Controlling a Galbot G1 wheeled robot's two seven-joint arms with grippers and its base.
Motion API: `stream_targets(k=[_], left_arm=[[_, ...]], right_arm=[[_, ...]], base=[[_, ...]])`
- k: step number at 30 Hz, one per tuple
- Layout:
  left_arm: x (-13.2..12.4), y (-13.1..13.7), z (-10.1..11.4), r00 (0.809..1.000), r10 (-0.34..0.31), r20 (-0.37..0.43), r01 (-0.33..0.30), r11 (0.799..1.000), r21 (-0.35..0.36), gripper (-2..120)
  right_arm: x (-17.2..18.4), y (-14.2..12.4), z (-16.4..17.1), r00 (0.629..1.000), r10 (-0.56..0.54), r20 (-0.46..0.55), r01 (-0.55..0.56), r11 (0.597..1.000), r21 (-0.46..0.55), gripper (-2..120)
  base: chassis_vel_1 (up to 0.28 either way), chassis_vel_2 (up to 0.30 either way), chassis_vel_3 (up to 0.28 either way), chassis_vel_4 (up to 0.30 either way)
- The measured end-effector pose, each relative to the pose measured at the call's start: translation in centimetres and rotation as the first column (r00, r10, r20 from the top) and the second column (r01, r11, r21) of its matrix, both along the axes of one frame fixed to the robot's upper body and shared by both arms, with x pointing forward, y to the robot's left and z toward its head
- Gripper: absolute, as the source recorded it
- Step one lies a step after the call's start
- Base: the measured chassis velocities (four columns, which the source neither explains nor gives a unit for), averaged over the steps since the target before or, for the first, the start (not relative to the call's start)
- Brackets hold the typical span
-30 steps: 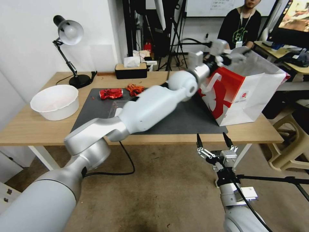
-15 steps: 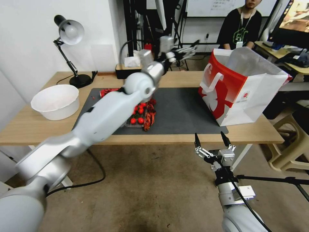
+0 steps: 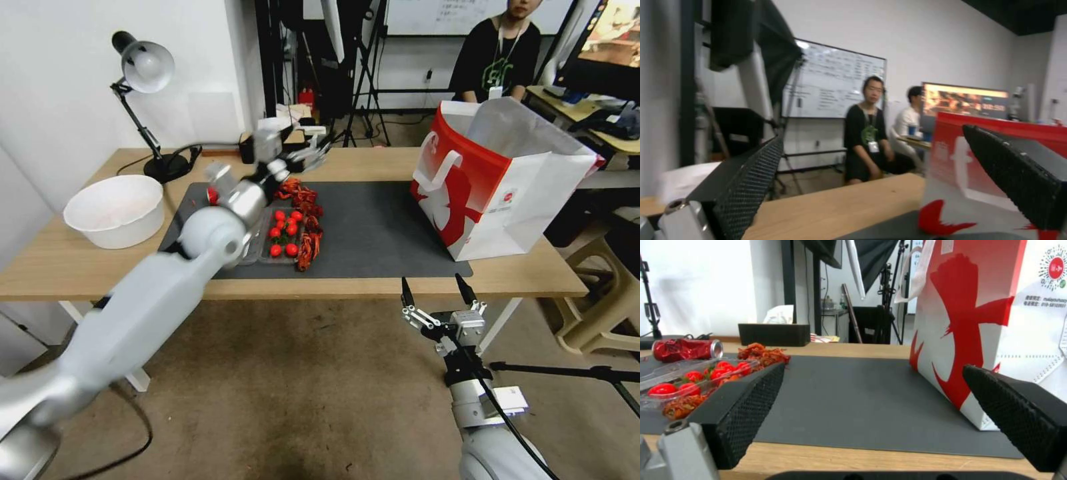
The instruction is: Pick up the trash from the table and place it into the takeout bag.
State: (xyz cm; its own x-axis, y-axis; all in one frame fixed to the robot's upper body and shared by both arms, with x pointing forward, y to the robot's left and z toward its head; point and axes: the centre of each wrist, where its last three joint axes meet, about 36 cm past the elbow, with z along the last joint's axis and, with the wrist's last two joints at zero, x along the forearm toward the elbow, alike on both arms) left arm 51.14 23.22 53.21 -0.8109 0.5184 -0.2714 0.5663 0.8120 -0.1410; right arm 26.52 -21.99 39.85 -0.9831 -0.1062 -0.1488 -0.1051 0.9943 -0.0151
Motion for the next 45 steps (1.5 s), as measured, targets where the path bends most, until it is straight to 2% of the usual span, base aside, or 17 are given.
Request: stream_targets(k=[2,5,9,12,13,17,20,21,22,25,26,29,30,31,33,43,45], left_arm=[[-0.8,0.9,-0.3,1.0,0.02,0.003,-0.02,1.0,0.007,100],[-3.0,2.9,-1.4,0.996,0.085,0.023,-0.085,0.996,0.039,100],[-4.5,3.8,-2.7,0.992,0.126,0.023,-0.127,0.991,0.048,100],[-7.2,4.7,-5.6,0.982,0.187,0.012,-0.187,0.98,0.074,100],[-7.2,4.7,-5.6,0.982,0.187,0.012,-0.187,0.98,0.074,100],[-10.5,5.5,-8.7,0.964,0.267,0.004,-0.266,0.959,0.094,100],[-11.2,5.6,-9.4,0.958,0.286,0.004,-0.285,0.953,0.099,100],[-12.2,5.9,-10.2,0.95,0.312,0.008,-0.311,0.944,0.108,100],[-12.2,5.9,-10.2,0.95,0.312,0.008,-0.311,0.944,0.108,100],[-14.2,6.8,-11.8,0.925,0.377,0.039,-0.379,0.914,0.143,100],[-14.2,6.8,-11.8,0.925,0.377,0.039,-0.379,0.914,0.143,100],[-15.8,7.8,-13.2,0.895,0.44,0.07,-0.445,0.879,0.171,100],[-15.8,7.8,-13.2,0.895,0.44,0.07,-0.445,0.879,0.171,100],[-16.5,8.3,-13.8,0.881,0.467,0.07,-0.472,0.862,0.183,100],[-17.4,8.9,-14.4,0.865,0.495,0.076,-0.5,0.844,0.195,100],[-20.6,9.5,-17.1,0.826,0.56,0.063,-0.559,0.801,0.214,100],[-20.8,9.5,-17.3,0.825,0.562,0.061,-0.56,0.8,0.215,100]], right_arm=[[0.0,0.0,0.0,1.0,0.001,-0.001,-0.001,1.0,-0.001,100],[0.0,0.1,-0.2,1.0,0.006,-0.005,-0.006,1.0,-0.001,100],[0.0,0.2,-0.3,1.0,0.009,-0.005,-0.009,1.0,0.0,100],[0.1,0.3,-0.5,1.0,0.014,-0.007,-0.014,1.0,0.001,100],[0.1,0.3,-0.5,1.0,0.014,-0.007,-0.014,1.0,0.001,100],[0.1,0.4,-0.8,1.0,0.016,-0.012,-0.016,1.0,0.002,100],[0.1,0.4,-0.9,1.0,0.018,-0.012,-0.018,1.0,0.002,100],[0.1,0.5,-1.0,1.0,0.021,-0.012,-0.021,1.0,0.004,100],[0.1,0.5,-1.0,1.0,0.021,-0.012,-0.021,1.0,0.004,100],[0.3,0.8,-1.1,1.0,0.027,-0.01,-0.027,1.0,0.006,100],[0.3,0.8,-1.1,1.0,0.027,-0.01,-0.027,1.0,0.006,100],[0.3,1.0,-1.2,0.999,0.033,-0.011,-0.033,0.999,0.009,100],[0.3,1.0,-1.2,0.999,0.033,-0.011,-0.033,0.999,0.009,100],[0.3,1.0,-1.3,0.999,0.034,-0.011,-0.034,0.999,0.009,100],[0.3,1.0,-1.3,0.999,0.035,-0.009,-0.035,0.999,0.008,100],[0.4,0.9,-1.4,0.999,0.034,-0.007,-0.034,0.999,0.006,100],[0.4,0.9,-1.4,0.999,0.034,-0.007,-0.034,0.999,0.006,100]], base=[[0.0,0.0,0.0,0.0],[0.0,0.0,0.0,0.0],[0.0,0.0,0.0,0.0],[0.0,0.0,0.0,0.0],[0.0,0.0,0.0,0.0],[0.0,0.0,0.0,0.0],[0.0,0.0,0.0,0.0],[0.0,0.0,0.0,0.0],[0.0,0.0,0.0,0.0],[0.0,0.0,0.0,0.0],[0.0,0.0,0.0,0.0],[0.0,0.0,0.0,0.0],[0.0,0.0,0.0,0.0],[0.0,0.0,0.0,0.0],[0.0,0.0,0.0,0.0],[0.0,0.0,0.0,0.0],[0.0,0.0,0.0,0.0]])
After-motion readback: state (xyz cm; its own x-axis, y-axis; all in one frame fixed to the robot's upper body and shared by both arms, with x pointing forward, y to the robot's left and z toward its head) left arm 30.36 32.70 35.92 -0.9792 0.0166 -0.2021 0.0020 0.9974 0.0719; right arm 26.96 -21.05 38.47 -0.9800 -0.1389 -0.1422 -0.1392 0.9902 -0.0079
